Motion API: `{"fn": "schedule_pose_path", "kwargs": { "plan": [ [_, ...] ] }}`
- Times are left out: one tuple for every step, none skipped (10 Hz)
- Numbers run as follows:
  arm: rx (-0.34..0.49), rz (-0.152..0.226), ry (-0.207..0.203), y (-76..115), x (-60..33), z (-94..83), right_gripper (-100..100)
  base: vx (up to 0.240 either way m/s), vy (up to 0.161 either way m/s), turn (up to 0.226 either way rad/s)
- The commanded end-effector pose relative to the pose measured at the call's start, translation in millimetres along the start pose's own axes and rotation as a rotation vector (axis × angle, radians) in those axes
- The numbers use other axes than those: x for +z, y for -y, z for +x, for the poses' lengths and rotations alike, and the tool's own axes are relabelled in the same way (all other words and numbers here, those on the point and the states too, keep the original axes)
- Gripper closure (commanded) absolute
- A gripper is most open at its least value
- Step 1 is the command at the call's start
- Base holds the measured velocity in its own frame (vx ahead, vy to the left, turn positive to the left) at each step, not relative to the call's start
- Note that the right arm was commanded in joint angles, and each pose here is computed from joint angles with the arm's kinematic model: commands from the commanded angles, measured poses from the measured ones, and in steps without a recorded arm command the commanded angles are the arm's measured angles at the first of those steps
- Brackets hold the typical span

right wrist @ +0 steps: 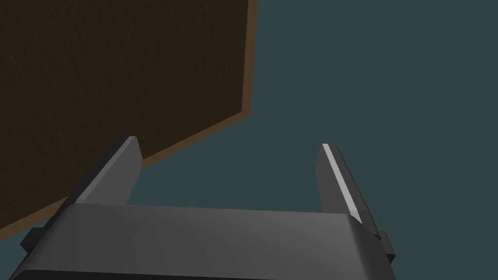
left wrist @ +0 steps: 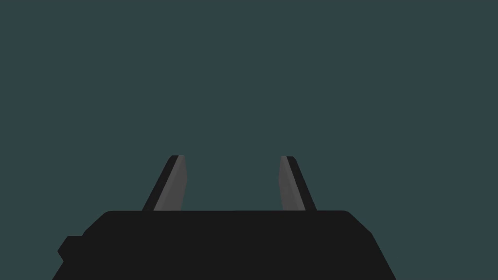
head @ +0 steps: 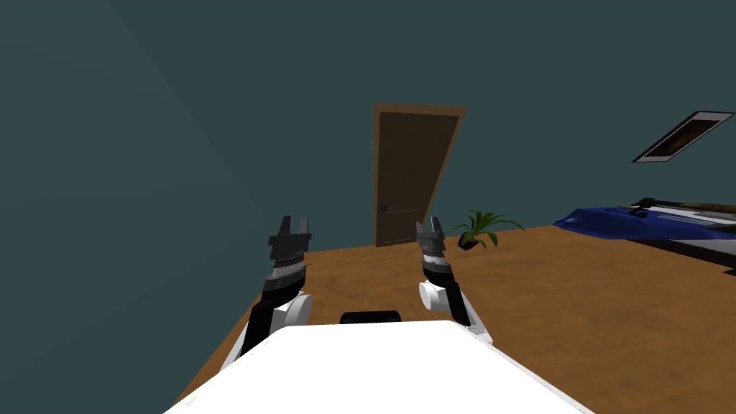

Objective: Pull the door open

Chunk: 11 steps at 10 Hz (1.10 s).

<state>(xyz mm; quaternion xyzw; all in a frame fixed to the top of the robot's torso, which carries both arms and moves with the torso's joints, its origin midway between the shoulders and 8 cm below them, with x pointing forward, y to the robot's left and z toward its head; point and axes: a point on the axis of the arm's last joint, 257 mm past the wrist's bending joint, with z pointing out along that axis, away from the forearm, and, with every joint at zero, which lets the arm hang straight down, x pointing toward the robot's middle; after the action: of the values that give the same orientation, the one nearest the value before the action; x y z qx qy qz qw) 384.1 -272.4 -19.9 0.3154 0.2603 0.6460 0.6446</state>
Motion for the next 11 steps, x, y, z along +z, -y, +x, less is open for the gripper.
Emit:
{"fn": "schedule_pose_path", "kwargs": {
  "plan": [
    [-0.008, 0.026, 0.0, 16.4, -1.3, -4.3, -100, 0.046, -0.009, 0.084],
    [-0.015, 0.036, -0.002, 23.9, -1.3, -7.5, -100, 0.076, -0.015, 0.128],
    [-0.016, 0.047, 0.0, 28.9, -3.5, -8.4, -100, 0.055, -0.014, 0.048],
    [-0.024, 0.066, 0.0, 39.8, -5.2, -12.6, -100, 0.045, -0.014, 0.092],
    [-0.031, 0.075, -0.001, 46.7, -5.0, -16.3, -100, 0.076, -0.016, 0.151],
    [-0.032, 0.089, 0.001, 53.0, -8.1, -17.6, -100, 0.057, -0.019, 0.041],
    [-0.04, 0.106, 0.002, 63.3, -9.6, -22.5, -100, 0.048, -0.016, 0.083],
    [-0.041, 0.112, 0.003, 65.7, -10.9, -23.0, -100, 0.039, -0.012, 0.055],
    [-0.05, 0.132, 0.005, 77.4, -13.3, -28.7, -100, 0.055, -0.012, 0.097],
    [-0.059, 0.144, 0.006, 85.4, -13.7, -33.8, -100, 0.085, -0.02, 0.175],
    [-0.059, 0.156, 0.008, 90.5, -16.8, -35.1, -100, 0.057, -0.019, 0.047]
  ]
}}
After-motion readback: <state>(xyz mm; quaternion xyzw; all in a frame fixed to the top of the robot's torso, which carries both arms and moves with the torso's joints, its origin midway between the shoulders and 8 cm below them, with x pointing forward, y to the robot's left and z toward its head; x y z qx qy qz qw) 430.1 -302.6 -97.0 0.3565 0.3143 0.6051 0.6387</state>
